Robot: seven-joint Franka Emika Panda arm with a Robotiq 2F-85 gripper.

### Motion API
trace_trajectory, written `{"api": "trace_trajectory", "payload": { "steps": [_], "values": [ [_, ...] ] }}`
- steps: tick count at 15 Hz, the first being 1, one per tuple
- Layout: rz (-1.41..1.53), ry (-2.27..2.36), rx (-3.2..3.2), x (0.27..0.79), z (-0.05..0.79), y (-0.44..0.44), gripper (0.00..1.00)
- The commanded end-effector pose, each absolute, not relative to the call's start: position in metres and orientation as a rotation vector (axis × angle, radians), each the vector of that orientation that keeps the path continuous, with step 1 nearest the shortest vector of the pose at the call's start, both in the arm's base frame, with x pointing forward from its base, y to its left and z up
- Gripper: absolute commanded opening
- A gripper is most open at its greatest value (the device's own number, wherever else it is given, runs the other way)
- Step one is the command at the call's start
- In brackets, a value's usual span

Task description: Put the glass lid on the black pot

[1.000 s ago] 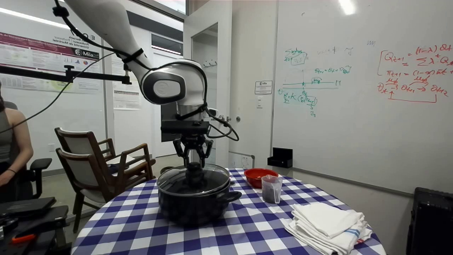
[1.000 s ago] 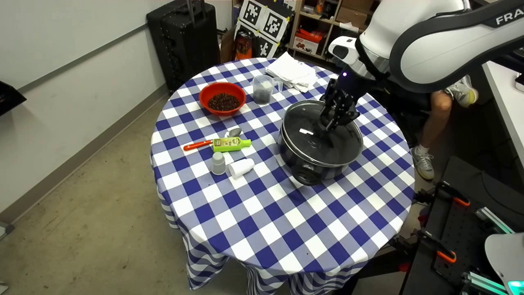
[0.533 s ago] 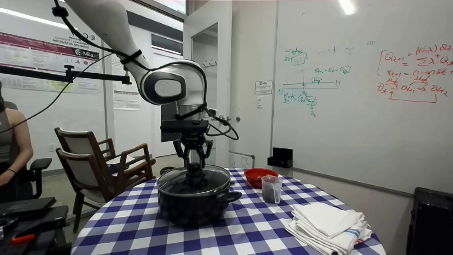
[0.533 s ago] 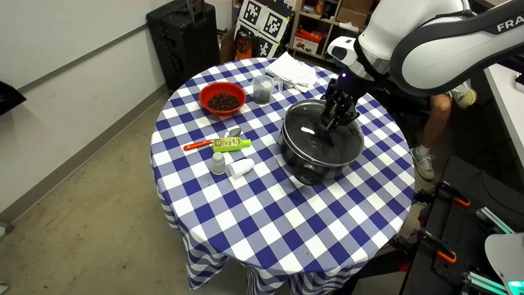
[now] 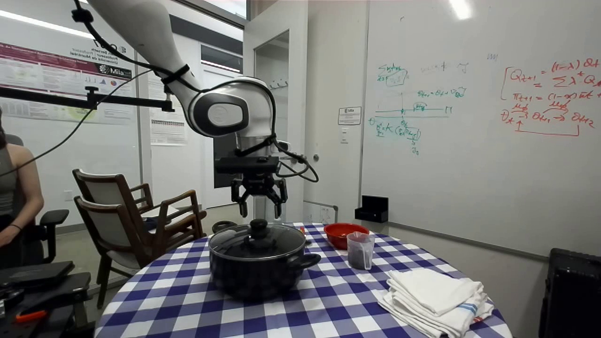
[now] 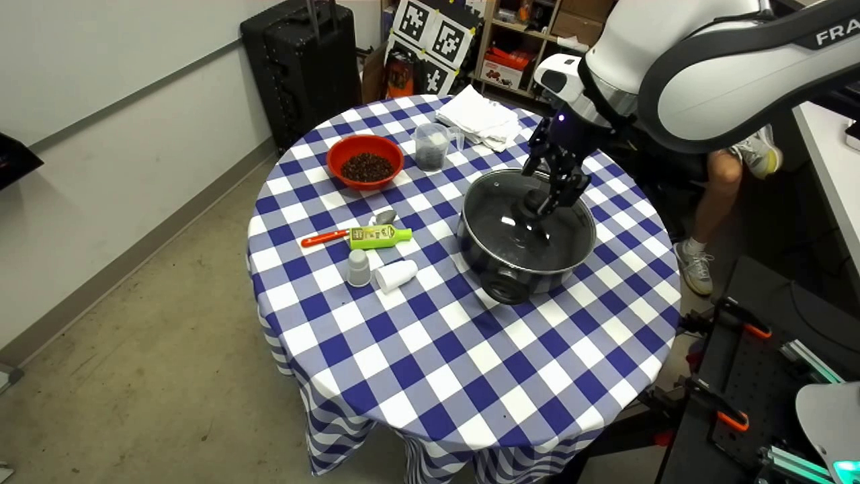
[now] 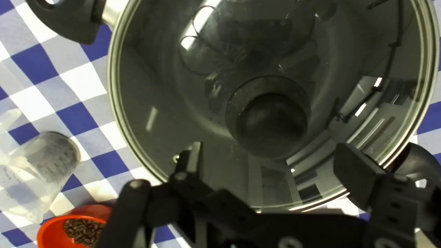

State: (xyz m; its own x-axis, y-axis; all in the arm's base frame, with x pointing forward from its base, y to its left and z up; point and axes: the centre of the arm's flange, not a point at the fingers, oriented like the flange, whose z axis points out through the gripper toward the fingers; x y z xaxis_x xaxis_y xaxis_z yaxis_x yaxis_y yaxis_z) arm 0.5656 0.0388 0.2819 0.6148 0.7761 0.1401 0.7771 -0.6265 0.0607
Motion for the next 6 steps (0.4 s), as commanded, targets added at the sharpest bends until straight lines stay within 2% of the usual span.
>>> {"api": "trace_trajectory", "payload": {
  "steps": [1, 6],
  "values": [
    [-0.241, -1.355, -2.817, 0.5657, 0.2820, 0.0389, 1.00],
    [-0.236, -1.354, -2.817, 0.5646, 0.2807, 0.0385, 1.00]
  ]
}}
